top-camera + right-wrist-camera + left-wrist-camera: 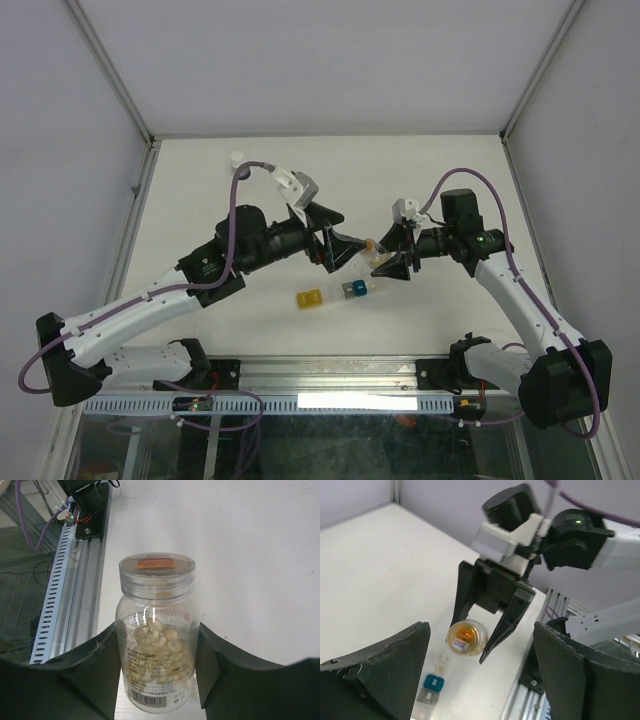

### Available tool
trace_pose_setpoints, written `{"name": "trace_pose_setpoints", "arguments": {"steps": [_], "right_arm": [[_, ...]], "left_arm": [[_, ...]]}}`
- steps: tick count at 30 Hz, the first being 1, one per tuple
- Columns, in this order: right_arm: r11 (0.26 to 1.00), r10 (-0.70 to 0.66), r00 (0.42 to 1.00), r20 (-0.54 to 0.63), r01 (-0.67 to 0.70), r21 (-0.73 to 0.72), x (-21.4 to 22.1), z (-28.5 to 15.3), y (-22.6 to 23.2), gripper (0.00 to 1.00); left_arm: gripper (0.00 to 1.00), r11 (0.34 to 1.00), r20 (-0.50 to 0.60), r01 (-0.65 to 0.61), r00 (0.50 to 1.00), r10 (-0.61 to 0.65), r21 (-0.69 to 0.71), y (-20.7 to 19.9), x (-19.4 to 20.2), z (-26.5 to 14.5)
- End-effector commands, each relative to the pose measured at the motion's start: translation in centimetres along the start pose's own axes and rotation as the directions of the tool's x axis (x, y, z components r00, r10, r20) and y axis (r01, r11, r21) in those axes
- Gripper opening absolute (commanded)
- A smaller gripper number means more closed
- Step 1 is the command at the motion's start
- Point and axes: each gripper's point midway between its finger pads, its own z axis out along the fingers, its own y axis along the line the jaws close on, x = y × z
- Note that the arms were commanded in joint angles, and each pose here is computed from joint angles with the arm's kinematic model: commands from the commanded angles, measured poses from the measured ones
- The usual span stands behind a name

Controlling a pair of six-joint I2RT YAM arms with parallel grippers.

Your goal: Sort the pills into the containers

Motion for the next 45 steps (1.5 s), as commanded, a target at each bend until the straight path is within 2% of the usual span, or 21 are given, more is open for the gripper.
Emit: {"name": "trace_pose_setpoints", "arguments": {"steps": [1, 5, 19, 41, 45], "right_arm": [[0.998, -0.069, 0.997, 0.028, 0.069, 0.011, -1.6, -0.2, -0.5, 0.00], [0.997, -0.071, 0.997, 0.027, 0.071, 0.014, -1.6, -0.3, -0.5, 0.00], [0.997, -0.070, 0.997, 0.025, 0.070, 0.015, -1.6, -0.3, -0.5, 0.00], [0.997, -0.070, 0.997, 0.026, 0.070, 0.014, -1.6, -0.3, -0.5, 0.00], [0.997, -0.070, 0.997, 0.026, 0.070, 0.013, -1.6, -0.2, -0.5, 0.00]], "left_arm": [[0.83, 0.956, -0.046, 0.221, 0.971, -0.233, -0.194, 2.6, 1.6, 0.9], [0.78, 0.948, -0.104, 0.206, 0.966, -0.236, -0.245, 3.3, 2.8, 1.8], [0.78, 0.958, -0.181, 0.188, 0.956, -0.229, -0.217, 2.9, 4.4, 4.4], [0.53, 0.966, -0.304, 0.192, 0.922, -0.238, -0.172, 0.9, 6.8, 4.8], [0.51, 0.967, -0.319, 0.192, 0.917, -0.238, -0.171, 0.7, 7.1, 4.7]]}}
